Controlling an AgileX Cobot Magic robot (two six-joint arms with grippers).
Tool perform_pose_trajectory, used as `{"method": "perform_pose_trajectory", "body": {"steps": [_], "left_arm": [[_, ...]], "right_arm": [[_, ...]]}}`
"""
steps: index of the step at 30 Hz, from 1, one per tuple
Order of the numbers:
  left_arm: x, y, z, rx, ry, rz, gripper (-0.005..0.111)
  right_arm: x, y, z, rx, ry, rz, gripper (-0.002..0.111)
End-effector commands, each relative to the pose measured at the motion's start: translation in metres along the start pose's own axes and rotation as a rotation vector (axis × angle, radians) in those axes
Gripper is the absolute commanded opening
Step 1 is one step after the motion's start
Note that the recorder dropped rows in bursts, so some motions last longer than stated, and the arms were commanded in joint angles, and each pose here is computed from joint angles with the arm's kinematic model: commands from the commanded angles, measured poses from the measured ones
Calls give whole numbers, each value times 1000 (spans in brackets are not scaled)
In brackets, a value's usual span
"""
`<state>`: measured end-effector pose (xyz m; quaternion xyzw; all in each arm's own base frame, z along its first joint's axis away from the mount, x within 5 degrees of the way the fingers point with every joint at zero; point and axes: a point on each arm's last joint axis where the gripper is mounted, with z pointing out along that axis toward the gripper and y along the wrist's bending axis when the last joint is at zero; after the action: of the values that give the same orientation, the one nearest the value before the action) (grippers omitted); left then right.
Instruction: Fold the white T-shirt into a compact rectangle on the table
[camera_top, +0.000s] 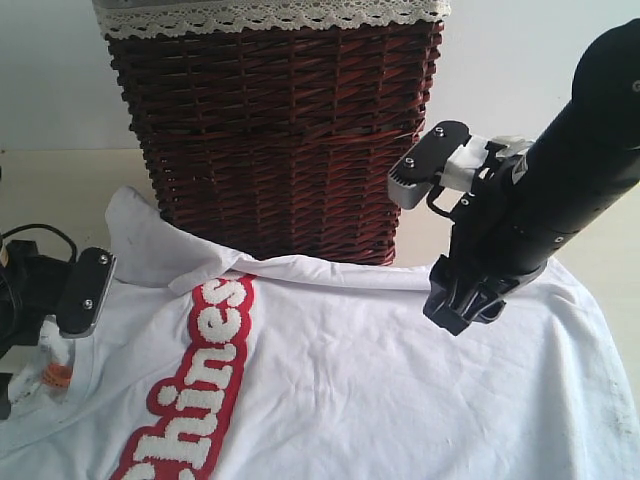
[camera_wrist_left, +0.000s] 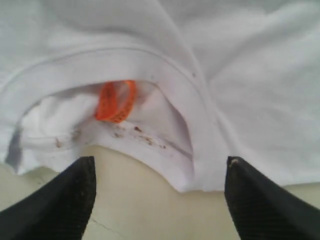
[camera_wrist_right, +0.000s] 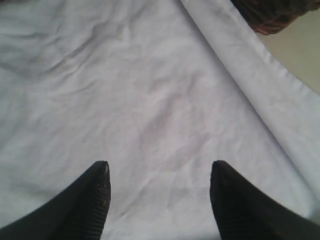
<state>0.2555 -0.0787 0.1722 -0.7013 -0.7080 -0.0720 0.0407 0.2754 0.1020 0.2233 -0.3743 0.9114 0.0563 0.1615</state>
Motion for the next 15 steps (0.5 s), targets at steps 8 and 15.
{"method": "perform_pose_trajectory", "body": {"steps": [8,15], "left_arm": [[-16,11,28,2,-45,41,86],[-22,18,43,-26,-68,45,86]], "right_arm": [[6,2,7,-3,3,-86,58],[7,3,9,2,-2,-94,58]]}}
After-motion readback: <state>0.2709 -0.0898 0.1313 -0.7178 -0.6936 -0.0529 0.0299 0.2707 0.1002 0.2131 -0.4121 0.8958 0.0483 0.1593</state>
